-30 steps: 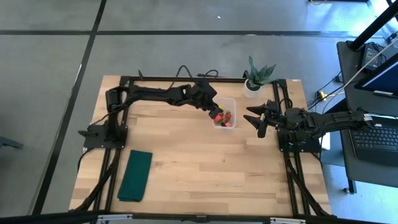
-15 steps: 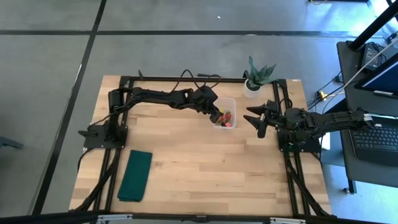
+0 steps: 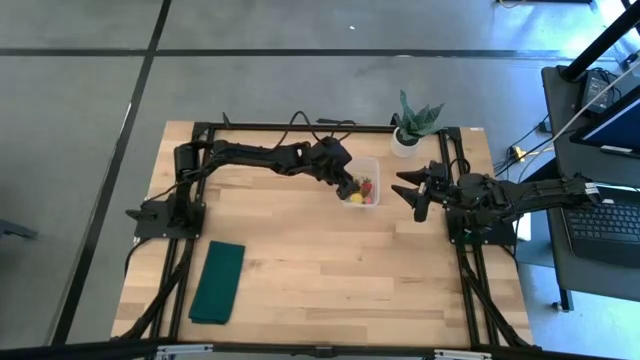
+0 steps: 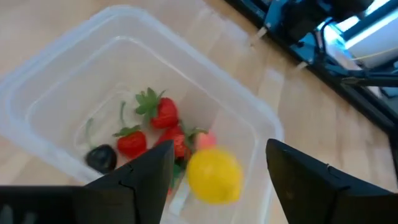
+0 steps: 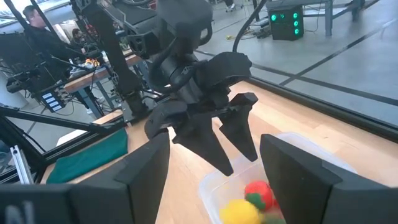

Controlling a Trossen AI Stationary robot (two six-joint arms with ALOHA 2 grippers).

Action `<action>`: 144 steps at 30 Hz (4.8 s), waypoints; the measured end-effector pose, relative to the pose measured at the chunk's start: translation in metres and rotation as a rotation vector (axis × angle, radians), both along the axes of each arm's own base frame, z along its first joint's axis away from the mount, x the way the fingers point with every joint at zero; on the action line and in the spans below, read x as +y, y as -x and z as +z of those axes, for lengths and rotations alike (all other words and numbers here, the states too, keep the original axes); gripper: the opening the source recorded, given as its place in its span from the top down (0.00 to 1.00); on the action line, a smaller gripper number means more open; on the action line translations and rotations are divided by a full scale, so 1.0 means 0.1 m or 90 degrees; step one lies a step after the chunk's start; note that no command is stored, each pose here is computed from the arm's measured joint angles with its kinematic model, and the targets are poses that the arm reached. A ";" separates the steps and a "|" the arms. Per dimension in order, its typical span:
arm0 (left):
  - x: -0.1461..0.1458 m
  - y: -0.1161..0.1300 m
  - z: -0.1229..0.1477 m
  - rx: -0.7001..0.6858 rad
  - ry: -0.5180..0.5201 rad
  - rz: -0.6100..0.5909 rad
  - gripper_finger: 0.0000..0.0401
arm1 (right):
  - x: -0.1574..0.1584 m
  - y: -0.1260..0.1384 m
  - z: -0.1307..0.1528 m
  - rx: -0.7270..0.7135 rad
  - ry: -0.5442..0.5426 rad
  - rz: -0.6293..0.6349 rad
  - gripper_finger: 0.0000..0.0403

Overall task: Pick and placing Produce into tupperware
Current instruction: Return to Home Position

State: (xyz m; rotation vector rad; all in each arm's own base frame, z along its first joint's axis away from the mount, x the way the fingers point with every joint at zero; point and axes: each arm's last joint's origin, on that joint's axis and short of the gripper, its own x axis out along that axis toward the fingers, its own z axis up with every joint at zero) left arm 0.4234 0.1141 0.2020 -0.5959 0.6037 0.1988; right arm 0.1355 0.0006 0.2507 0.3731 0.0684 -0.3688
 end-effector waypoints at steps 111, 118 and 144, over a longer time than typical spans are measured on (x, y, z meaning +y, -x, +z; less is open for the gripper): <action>-0.83 3.37 -0.28 -0.233 -0.453 0.306 0.38 | -0.35 0.27 -0.40 0.005 0.205 -0.306 0.37; -0.83 3.37 -0.28 -0.232 -0.455 0.305 0.37 | -0.34 0.32 -0.36 -0.022 0.206 -0.310 0.37; -0.83 3.37 -0.28 -0.232 -0.455 0.303 0.38 | -0.30 0.56 -0.50 -0.052 0.178 -0.299 0.37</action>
